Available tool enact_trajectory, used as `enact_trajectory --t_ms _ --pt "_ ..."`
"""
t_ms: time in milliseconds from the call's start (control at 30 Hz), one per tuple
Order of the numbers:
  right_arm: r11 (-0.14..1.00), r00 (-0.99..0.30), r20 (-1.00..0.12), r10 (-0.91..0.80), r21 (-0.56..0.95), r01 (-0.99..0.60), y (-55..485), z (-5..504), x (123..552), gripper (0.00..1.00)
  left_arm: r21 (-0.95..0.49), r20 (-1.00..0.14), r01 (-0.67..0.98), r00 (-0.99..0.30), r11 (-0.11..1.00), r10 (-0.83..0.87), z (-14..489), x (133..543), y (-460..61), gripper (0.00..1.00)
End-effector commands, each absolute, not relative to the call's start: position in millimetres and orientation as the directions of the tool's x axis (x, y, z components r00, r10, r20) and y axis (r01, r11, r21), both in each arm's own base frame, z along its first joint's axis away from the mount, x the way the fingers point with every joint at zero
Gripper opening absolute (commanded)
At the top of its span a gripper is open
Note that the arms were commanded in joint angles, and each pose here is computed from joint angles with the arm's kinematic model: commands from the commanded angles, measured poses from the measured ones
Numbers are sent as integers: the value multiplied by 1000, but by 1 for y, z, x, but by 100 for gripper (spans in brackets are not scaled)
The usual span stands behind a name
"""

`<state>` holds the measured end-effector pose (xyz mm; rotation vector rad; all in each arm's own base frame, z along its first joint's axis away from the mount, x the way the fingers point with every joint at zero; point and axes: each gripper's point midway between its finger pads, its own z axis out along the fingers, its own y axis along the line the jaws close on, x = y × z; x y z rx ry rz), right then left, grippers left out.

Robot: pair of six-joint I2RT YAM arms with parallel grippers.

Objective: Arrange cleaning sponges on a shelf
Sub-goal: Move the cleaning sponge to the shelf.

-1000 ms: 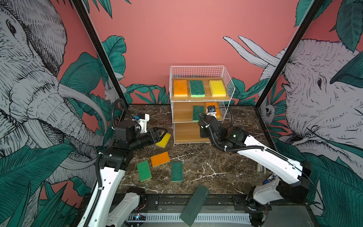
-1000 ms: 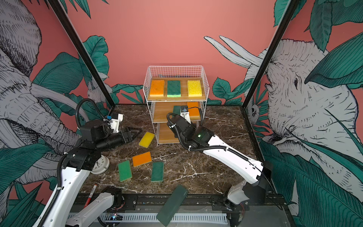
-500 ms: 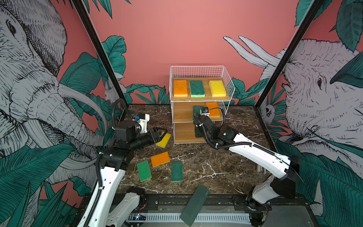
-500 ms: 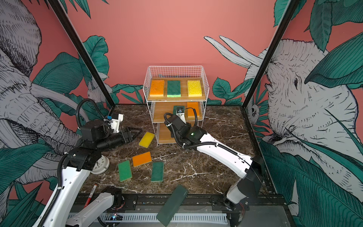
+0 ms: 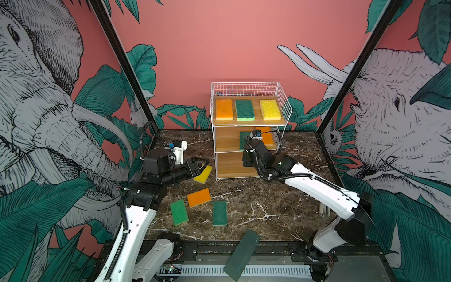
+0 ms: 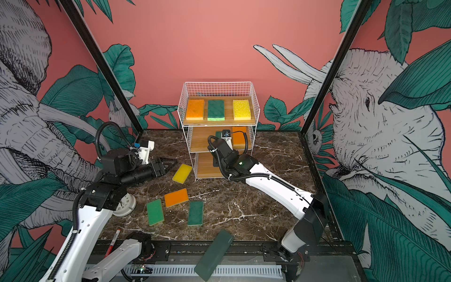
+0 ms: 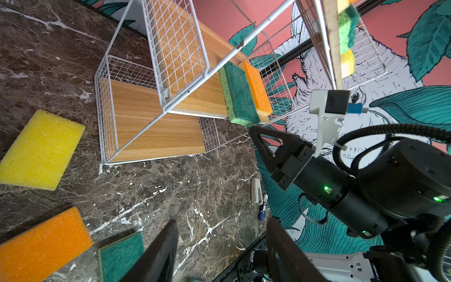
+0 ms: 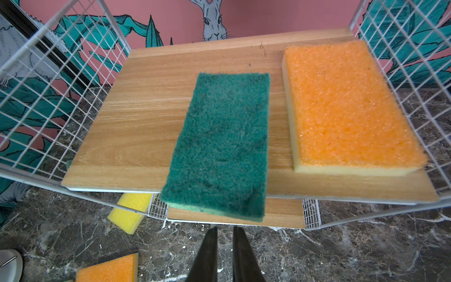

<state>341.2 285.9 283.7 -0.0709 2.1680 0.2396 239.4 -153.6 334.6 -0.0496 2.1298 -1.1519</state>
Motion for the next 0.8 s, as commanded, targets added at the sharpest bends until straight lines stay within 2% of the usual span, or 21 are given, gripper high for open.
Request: enact_trajectory --t_ms 0,433,767 --pt "973 -569 -819 72 184 -141 295 286 347 17 -742 -589 317 -729 591 -349 345 238 -154 59" --pt "962 -528 -839 131 237 -138 299 308 354 17 -736 -598 326 -724 594 -344 344 234 -153 59" --pt "970 -557 -823 109 211 -122 304 285 358 18 -734 -606 330 -712 593 -354 348 234 -152 59"
